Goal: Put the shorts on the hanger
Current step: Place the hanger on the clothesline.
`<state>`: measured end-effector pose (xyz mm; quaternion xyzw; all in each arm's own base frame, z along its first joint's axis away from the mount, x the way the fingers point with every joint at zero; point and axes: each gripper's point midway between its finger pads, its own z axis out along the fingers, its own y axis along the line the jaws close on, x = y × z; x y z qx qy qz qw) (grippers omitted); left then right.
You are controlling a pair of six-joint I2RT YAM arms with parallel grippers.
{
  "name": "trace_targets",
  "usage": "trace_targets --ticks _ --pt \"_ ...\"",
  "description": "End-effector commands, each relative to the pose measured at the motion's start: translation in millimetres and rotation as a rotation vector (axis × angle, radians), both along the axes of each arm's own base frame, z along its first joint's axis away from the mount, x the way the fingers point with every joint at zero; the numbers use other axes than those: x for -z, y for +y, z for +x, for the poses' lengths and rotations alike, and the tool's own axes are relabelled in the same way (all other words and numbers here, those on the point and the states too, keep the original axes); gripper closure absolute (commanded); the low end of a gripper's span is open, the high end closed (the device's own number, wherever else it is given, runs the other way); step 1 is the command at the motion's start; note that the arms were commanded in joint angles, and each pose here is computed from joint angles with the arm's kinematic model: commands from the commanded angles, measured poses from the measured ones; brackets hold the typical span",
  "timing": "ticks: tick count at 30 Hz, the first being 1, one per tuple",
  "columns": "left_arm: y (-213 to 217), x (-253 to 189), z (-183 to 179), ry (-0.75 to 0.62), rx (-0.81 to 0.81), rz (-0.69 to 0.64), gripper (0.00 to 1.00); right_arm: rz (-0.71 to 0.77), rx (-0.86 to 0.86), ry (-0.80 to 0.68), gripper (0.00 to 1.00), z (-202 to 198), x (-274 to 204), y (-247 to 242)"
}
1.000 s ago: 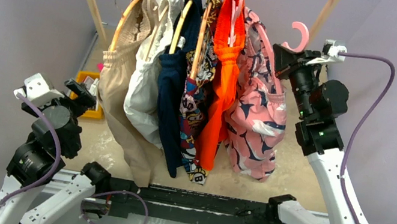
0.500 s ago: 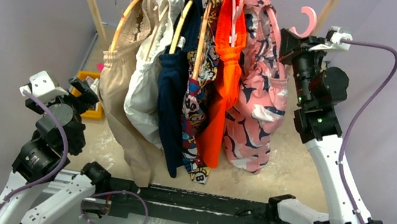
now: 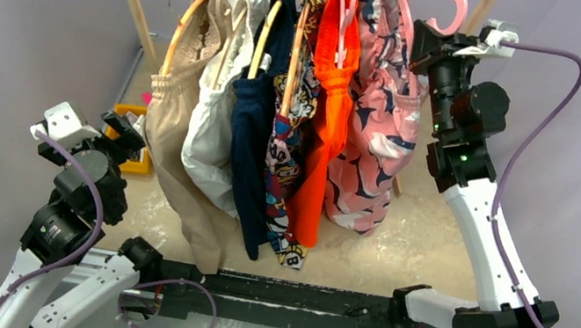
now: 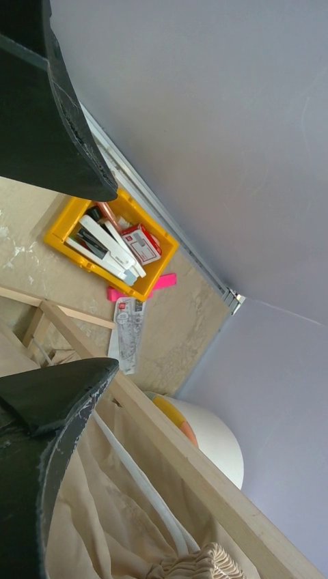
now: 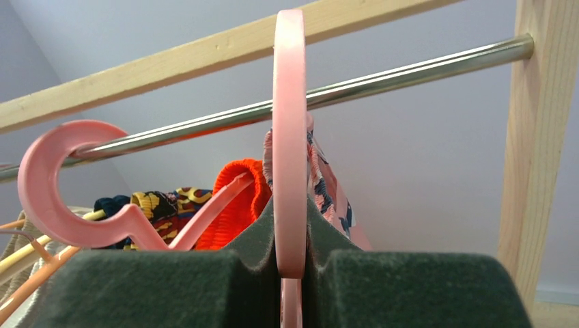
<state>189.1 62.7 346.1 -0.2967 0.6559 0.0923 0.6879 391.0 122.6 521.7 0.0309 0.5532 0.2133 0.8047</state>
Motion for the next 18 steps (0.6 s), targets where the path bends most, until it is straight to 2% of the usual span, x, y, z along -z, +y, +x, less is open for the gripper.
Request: trace_targets --ticks 1,18 --pt "0.8 -2.9 0.5 -0.040 -0.014 -0.028 0.17 0.069 0.009 -0.230 1.00 -26.0 -73.6 -10.6" --pt "0.3 13.4 -1.4 -0.052 -0.016 -0.075 0.18 0.166 -0.066 -0.256 1.00 -20.8 -73.6 -0.3"
